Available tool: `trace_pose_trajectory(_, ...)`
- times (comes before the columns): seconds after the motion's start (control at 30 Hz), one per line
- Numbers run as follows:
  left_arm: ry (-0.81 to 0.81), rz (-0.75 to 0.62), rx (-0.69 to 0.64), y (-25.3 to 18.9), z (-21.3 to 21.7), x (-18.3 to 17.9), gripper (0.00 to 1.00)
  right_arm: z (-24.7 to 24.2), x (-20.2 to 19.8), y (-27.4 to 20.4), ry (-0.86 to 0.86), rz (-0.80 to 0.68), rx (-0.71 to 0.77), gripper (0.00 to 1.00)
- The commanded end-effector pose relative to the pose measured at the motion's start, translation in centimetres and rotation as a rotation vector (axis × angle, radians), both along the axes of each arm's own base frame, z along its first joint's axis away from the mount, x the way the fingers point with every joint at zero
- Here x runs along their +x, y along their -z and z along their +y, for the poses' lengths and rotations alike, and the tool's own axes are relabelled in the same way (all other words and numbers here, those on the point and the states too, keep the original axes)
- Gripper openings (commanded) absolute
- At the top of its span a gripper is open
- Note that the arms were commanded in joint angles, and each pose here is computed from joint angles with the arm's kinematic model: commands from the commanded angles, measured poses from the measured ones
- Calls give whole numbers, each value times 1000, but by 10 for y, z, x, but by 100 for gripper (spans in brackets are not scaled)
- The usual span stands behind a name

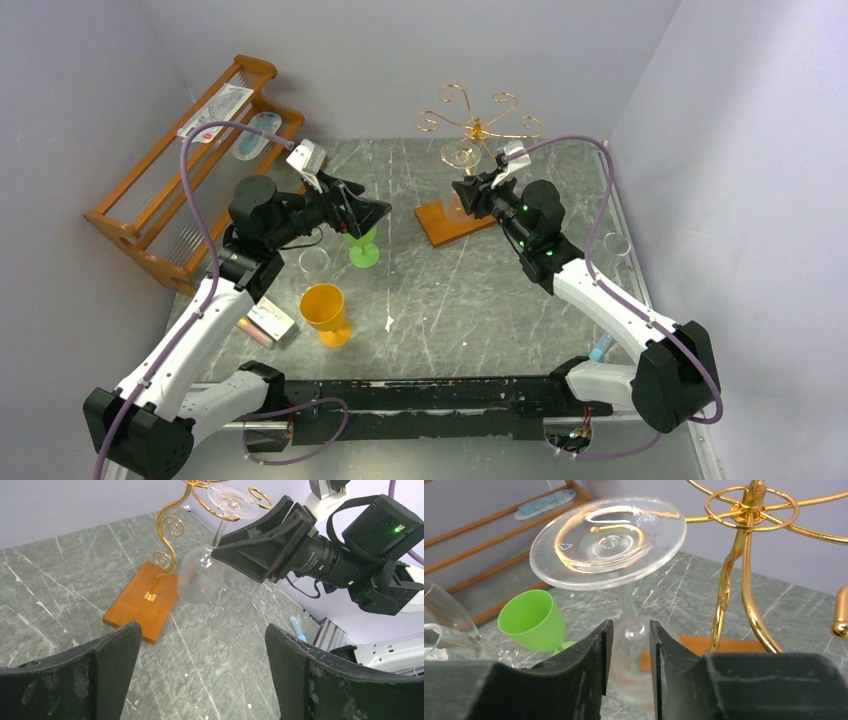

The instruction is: Place the wine glass upside down on the wine glass rack

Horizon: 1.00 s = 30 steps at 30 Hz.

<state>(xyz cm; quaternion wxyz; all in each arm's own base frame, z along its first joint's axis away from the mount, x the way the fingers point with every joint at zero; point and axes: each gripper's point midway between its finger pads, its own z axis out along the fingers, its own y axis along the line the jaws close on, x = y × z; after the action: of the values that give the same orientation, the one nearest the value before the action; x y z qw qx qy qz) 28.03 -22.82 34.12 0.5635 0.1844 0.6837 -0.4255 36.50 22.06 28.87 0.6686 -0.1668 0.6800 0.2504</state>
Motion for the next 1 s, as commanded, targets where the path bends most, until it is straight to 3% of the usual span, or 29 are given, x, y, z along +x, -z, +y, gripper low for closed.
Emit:
trace_pose_trajectory(0.0,-7,-26,-1,-11,2,-1,97,-6,-3,-7,19,-22,34,40)
trace_pose_trajectory(0.27,-28,-15,20,-10,5,1,97,-7,-23,-4,-20,43,40,55)
trace_pose_trajectory(0.5,-82,30,64,-4,12,7,97,-18,-62,-7,-43,139,85,57)
trace_pose_trajectory(0.77,-198,104,216,8,35,15,97,-34,-107,-24,-36,284,178,57)
trace_pose_trajectory(0.9,-145,126,265,20,29,13,80,-51,-103,-8,108,408,230,58)
trace_pose_trajectory(0.97,-125,120,294,29,23,9,76,-65,-99,6,232,507,257,58)
